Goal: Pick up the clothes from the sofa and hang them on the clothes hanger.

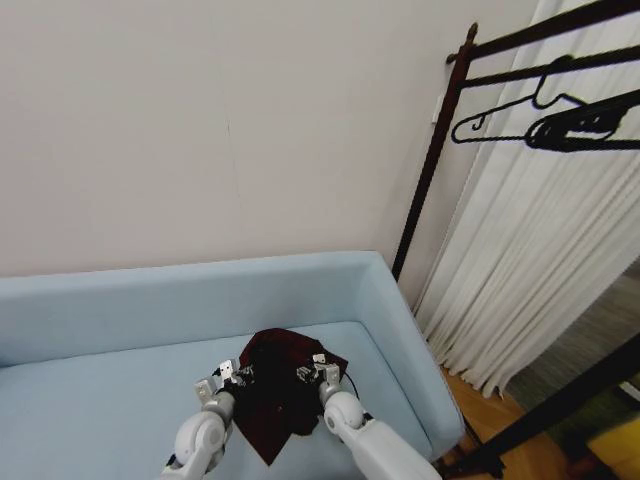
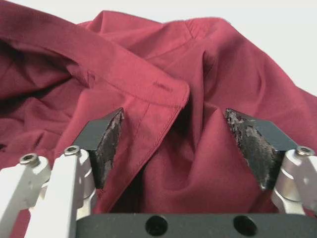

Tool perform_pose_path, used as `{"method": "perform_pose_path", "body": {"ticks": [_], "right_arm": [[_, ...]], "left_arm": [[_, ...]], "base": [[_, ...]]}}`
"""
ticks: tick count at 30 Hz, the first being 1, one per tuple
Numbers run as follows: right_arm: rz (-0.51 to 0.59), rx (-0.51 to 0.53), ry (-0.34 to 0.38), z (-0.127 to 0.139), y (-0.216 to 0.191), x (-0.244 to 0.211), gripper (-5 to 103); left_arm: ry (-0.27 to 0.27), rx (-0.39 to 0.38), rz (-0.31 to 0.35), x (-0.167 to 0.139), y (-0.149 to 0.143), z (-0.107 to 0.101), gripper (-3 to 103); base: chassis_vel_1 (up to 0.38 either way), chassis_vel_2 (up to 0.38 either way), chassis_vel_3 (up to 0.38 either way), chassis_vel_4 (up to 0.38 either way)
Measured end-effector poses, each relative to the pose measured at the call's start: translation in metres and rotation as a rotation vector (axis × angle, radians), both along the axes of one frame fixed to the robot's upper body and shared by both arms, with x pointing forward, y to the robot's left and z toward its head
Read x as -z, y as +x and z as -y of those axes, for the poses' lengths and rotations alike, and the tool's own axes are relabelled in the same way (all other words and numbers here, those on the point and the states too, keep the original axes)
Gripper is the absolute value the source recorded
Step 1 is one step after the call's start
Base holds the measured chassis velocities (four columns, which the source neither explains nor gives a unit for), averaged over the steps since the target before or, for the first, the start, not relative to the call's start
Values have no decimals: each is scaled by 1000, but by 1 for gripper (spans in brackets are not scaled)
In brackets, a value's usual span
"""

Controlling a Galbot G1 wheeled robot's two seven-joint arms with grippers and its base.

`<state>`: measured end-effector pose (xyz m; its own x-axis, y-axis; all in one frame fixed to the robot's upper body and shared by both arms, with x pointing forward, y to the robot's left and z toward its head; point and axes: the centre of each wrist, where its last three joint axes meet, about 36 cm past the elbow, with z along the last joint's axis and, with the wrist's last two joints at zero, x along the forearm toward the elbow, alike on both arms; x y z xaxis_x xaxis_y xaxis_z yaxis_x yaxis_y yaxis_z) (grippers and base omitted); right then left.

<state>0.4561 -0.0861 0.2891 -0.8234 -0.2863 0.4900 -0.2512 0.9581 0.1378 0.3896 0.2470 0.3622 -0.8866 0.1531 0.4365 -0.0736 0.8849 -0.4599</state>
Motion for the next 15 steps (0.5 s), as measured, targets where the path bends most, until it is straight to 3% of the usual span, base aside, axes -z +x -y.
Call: {"method": "perform_pose_path", "body": {"ticks": [9,15], "right_arm": [[8,-17,0,-7,4,5,68],[8,-36,3,-15,0,9,54]], "left_arm": [[10,-4,-2,0,0,1,0],[15,-5,-5,1,0,1,0]], "base": [[0,0,0,0],[0,0,0,0]]}}
